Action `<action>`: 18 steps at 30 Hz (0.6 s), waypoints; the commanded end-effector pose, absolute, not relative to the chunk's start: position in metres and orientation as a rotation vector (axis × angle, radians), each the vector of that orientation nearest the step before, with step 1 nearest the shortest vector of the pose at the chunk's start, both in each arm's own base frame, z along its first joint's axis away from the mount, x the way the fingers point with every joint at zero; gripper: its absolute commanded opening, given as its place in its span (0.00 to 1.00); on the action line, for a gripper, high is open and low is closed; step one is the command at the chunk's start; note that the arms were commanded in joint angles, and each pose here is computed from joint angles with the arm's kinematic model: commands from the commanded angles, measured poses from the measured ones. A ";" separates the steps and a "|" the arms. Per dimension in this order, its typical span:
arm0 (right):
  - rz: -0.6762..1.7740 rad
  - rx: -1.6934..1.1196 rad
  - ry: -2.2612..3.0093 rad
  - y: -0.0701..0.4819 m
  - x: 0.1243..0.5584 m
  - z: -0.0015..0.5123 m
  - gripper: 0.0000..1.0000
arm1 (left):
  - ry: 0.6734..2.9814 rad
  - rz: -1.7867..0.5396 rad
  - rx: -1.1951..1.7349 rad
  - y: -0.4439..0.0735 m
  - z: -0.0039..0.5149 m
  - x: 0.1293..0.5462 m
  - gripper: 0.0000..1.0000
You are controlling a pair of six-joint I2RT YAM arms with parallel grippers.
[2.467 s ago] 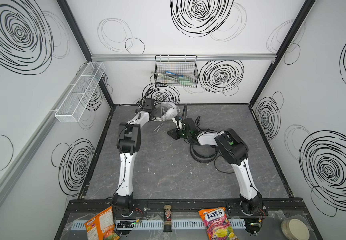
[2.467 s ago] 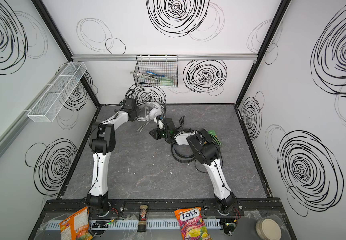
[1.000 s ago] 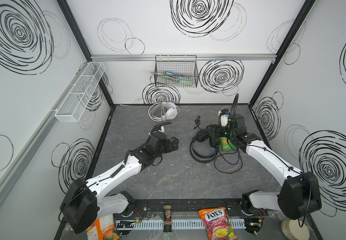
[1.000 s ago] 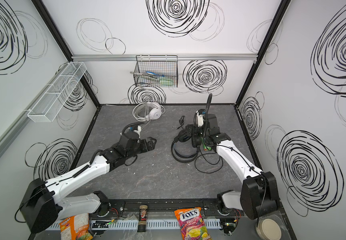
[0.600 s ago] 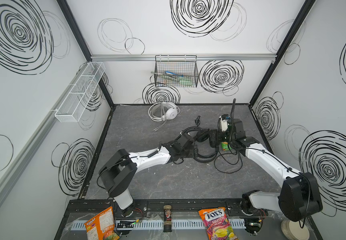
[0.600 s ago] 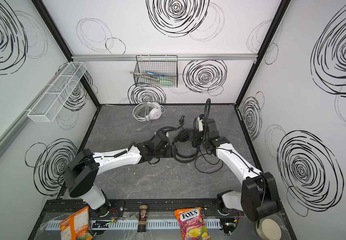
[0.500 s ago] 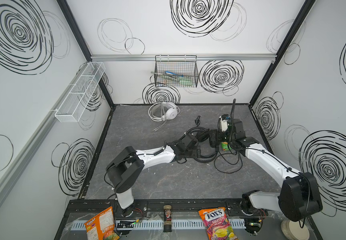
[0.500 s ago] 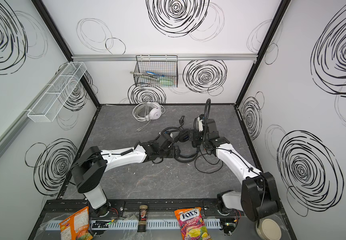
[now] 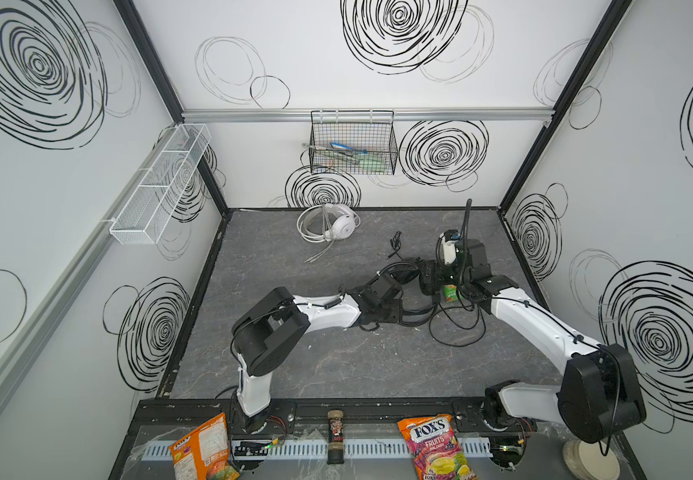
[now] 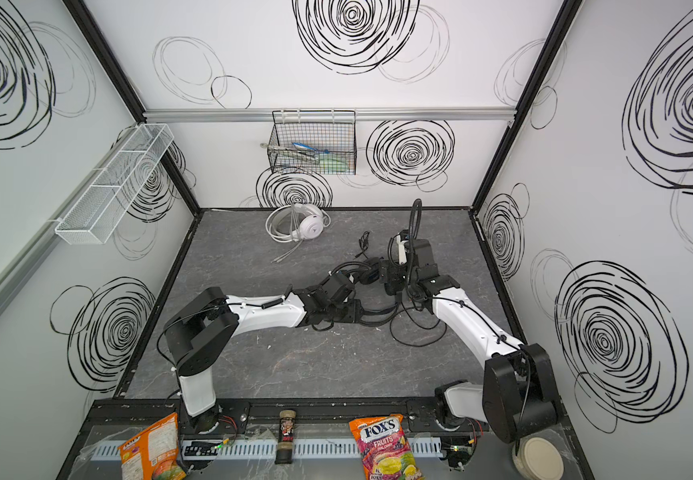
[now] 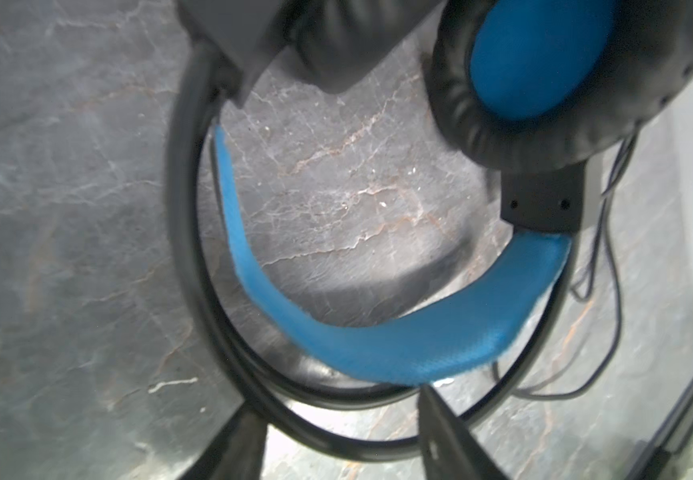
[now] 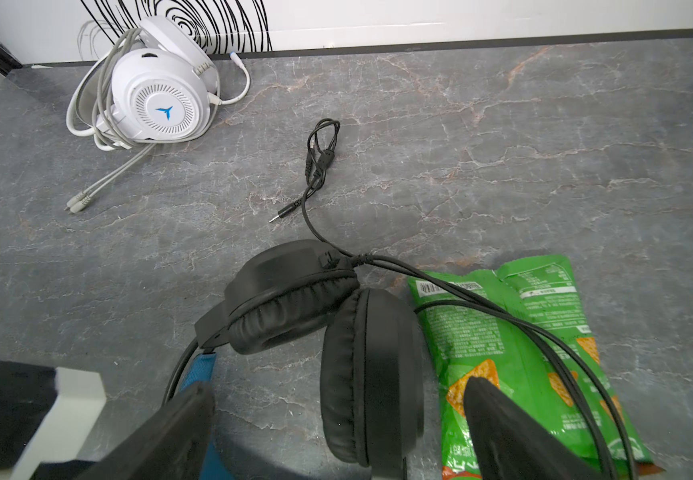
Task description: Wrap the headphones
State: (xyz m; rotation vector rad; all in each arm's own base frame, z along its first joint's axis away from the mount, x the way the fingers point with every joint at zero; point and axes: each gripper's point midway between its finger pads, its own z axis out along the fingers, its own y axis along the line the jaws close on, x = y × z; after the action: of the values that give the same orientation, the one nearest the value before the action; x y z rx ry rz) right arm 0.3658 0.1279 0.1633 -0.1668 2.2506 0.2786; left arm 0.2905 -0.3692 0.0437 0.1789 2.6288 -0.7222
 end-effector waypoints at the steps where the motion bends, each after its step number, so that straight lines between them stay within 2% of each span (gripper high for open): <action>1: 0.268 -0.170 2.229 0.129 0.373 0.173 0.97 | 2.632 -0.715 0.112 -0.347 0.037 0.294 0.51; 7: 0.287 -0.176 2.237 0.133 0.375 0.174 0.97 | 2.617 -0.622 0.073 -0.303 0.039 0.299 0.43; 11: 0.307 -0.183 2.238 0.137 0.373 0.177 0.97 | 2.615 -0.528 0.056 -0.263 0.035 0.297 0.31; 18: 0.367 -0.261 2.239 0.158 0.364 0.178 0.97 | 2.570 -0.324 0.028 -0.198 0.046 0.320 0.29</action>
State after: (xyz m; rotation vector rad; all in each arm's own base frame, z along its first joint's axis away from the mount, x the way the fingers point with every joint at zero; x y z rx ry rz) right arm 0.3648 0.1461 0.1688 -0.2192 2.2513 0.3322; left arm 0.3109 -0.2248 0.0436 -0.0080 2.5976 -0.4561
